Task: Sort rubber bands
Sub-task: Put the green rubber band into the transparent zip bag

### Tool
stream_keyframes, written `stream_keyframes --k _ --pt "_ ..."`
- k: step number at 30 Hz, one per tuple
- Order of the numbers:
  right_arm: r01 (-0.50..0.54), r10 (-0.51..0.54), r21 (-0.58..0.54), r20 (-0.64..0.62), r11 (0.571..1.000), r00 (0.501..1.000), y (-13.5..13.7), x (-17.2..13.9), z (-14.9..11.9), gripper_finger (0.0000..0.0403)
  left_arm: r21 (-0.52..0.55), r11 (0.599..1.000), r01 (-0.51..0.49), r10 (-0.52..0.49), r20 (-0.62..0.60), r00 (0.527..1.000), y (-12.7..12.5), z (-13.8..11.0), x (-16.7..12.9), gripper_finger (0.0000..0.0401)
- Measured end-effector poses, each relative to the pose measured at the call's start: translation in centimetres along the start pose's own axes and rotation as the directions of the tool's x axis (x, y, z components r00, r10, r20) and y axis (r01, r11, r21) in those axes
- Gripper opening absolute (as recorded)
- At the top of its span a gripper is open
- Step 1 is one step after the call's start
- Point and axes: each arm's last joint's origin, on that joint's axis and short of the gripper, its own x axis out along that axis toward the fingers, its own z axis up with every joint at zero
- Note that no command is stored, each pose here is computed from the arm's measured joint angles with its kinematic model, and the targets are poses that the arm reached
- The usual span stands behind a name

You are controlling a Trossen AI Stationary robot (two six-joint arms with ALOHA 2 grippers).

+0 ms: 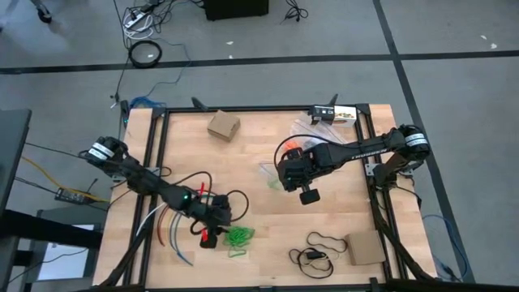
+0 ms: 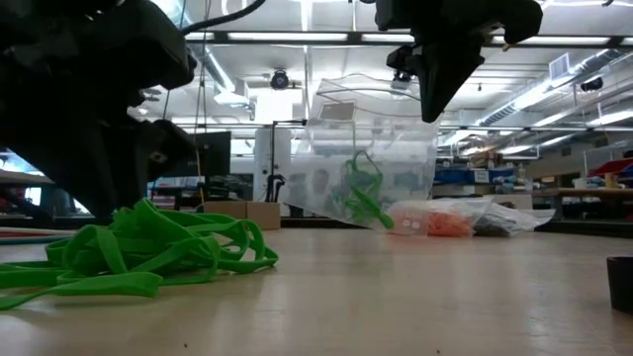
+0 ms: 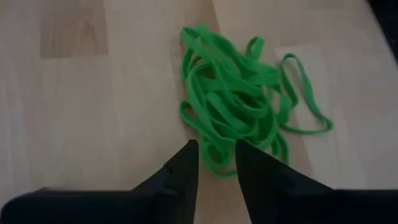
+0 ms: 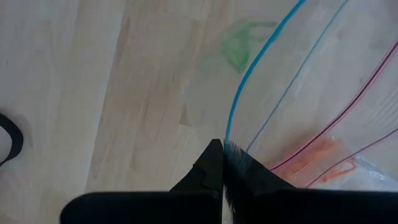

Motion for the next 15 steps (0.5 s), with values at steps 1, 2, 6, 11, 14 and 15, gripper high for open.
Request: stream_keyframes --k 1,2,6,11,14,15 --pt "0.0 0.0 0.0 0.0 1.0 1.0 0.0 0.0 0.0 0.0 -0.003 1.0 -0.003 0.003 0.0 1.0 0.15 -0.07 0.06 0.0109" --pt "0.0 0.0 -0.001 0.0 1.0 1.0 0.0 0.0 0.0 0.0 -0.007 1.0 -0.006 0.006 -0.002 1.0 0.3 -0.14 0.1 0.0106" --pt "0.0 0.0 -0.002 0.001 1.0 1.0 0.0 0.0 0.01 0.0 -0.021 1.0 0.008 -0.008 -0.014 1.0 0.79 -0.26 0.16 0.0097" --pt "0.001 -0.001 -0.001 0.008 1.0 1.0 -0.01 0.0 0.08 0.0 -0.033 0.998 0.046 -0.047 -0.027 0.999 1.1 -0.19 0.16 0.0087" --pt "0.002 -0.002 -0.001 0.01 1.0 1.0 -0.02 0.0 0.1 0.0 -0.033 0.998 0.052 -0.052 -0.028 0.998 1.11 -0.18 0.16 0.0082" --pt "0.002 -0.002 -0.001 0.012 1.0 1.0 -0.02 0.0 0.12 0.0 -0.032 0.998 0.053 -0.054 -0.029 0.998 1.11 -0.19 0.16 0.008"
